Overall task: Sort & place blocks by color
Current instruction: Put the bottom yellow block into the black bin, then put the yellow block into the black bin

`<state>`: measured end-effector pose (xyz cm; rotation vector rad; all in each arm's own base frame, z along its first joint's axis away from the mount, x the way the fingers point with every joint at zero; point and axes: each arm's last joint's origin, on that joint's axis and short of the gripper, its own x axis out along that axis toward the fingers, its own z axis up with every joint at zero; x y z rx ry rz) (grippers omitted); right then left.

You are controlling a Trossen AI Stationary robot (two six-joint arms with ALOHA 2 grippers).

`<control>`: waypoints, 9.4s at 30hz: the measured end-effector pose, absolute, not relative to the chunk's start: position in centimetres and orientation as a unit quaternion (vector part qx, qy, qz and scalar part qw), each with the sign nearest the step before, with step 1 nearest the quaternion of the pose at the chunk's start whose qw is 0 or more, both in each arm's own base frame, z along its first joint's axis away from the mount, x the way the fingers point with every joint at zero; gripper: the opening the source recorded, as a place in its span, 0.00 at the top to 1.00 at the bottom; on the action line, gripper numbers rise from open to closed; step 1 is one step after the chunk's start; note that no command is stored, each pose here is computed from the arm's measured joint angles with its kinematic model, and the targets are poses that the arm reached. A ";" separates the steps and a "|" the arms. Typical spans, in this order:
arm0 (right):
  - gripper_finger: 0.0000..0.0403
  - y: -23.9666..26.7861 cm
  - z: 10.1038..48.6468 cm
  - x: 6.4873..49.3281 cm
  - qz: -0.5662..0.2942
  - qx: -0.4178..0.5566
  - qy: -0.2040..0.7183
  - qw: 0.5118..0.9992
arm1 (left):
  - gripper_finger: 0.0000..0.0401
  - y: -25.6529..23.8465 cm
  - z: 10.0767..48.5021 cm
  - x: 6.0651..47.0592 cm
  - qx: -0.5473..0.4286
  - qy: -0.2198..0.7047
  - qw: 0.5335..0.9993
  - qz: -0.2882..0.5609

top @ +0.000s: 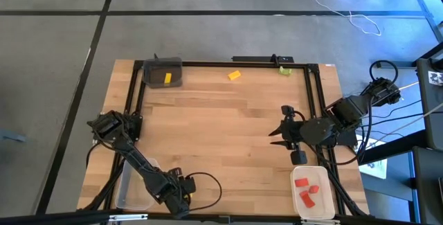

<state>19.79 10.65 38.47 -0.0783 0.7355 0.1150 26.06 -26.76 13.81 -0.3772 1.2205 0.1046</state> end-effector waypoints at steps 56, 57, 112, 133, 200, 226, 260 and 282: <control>0.70 8.2 38.7 20.8 -0.123 -0.064 0.315 0.939 | 0.73 5.5 31.6 22.9 -0.352 0.402 0.754 0.382; 0.70 7.9 38.6 21.0 -0.137 -0.065 0.317 0.936 | 0.73 6.6 31.7 22.6 -0.348 0.400 0.753 0.390; 0.70 2.9 35.1 27.6 -0.289 -0.056 0.348 0.890 | 0.57 27.9 19.6 18.6 -0.402 0.471 0.652 0.438; 0.70 -8.0 33.0 33.4 -0.184 -0.041 0.319 0.929 | 0.57 15.0 35.7 16.7 -0.229 0.298 0.862 0.338; 0.66 -23.8 20.4 34.2 0.020 -0.188 0.442 0.877 | 0.57 12.0 36.6 15.9 -0.272 0.284 0.848 0.356; 0.67 -26.8 13.3 33.9 0.022 -0.134 0.523 0.842 | 0.57 12.0 36.6 15.9 -0.272 0.283 0.848 0.356; 0.67 -15.4 15.6 39.4 0.116 -0.227 0.629 0.734 | 0.57 11.6 36.5 16.0 -0.213 0.321 0.885 0.263; 0.67 -14.5 20.2 40.3 0.137 -0.204 0.610 0.754 | 0.57 11.7 36.5 15.9 -0.199 0.328 0.880 0.281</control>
